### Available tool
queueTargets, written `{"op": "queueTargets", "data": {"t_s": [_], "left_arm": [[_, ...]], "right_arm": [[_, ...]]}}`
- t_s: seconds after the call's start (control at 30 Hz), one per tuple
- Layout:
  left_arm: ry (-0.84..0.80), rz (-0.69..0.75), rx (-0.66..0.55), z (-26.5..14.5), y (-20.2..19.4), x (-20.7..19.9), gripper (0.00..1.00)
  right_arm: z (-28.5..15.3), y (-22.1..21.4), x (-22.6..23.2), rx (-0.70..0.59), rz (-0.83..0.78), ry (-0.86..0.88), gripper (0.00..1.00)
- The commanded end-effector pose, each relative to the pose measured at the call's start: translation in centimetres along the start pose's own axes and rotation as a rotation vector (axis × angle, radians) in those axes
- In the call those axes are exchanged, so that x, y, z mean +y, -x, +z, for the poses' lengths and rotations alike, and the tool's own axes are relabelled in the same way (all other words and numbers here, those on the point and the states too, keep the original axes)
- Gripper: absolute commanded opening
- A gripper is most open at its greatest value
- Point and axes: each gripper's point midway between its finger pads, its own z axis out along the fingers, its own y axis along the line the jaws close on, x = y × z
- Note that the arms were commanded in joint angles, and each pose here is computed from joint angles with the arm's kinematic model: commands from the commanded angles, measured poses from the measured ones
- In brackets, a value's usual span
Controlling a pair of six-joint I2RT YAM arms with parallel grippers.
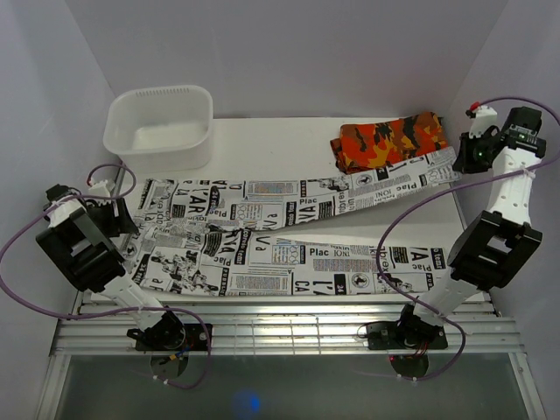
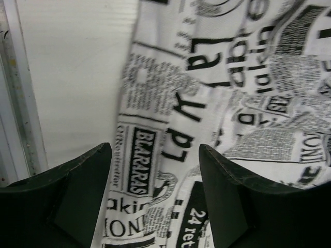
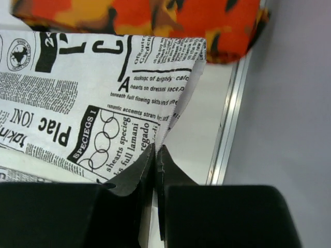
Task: Fold and stack the trousers
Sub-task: Flatten the trousers out
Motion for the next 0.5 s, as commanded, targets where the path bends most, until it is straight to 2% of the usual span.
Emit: {"op": "queueTargets", "data": {"t_s": [0.0,0.13,0.23,0.3,0.37,0.4,0.47], "left_arm": [[0.080,0.041,0.062,1.0,-1.7,2.0,0.78],[0.136,0.068,0.135,1.5,-4.1,3.2,0.74],[0.135,0.067,0.182,1.7,-6.0,3.1,0.63],[0.123,0.068,0.200,1.7,-6.6,3.0,0.61],[0.085,0.065,0.201,1.8,-7.0,2.4,0.63],[0.071,0.061,0.218,1.9,-7.5,2.2,0.70],[0.056,0.070,0.238,1.9,-8.1,2.0,0.72]], "right_arm": [[1.0,-7.0,-2.4,0.162,0.028,-0.033,0.08],[2.6,-11.9,-2.0,0.264,0.034,0.003,0.08],[4.0,-15.4,-1.7,0.327,0.049,0.030,0.08],[4.4,-16.2,-1.7,0.337,0.051,0.029,0.08],[4.8,-16.7,-1.8,0.344,0.050,0.025,0.08],[4.9,-16.9,-1.7,0.348,0.051,0.033,0.08],[4.9,-17.2,-1.5,0.361,0.053,0.048,0.08]]}}
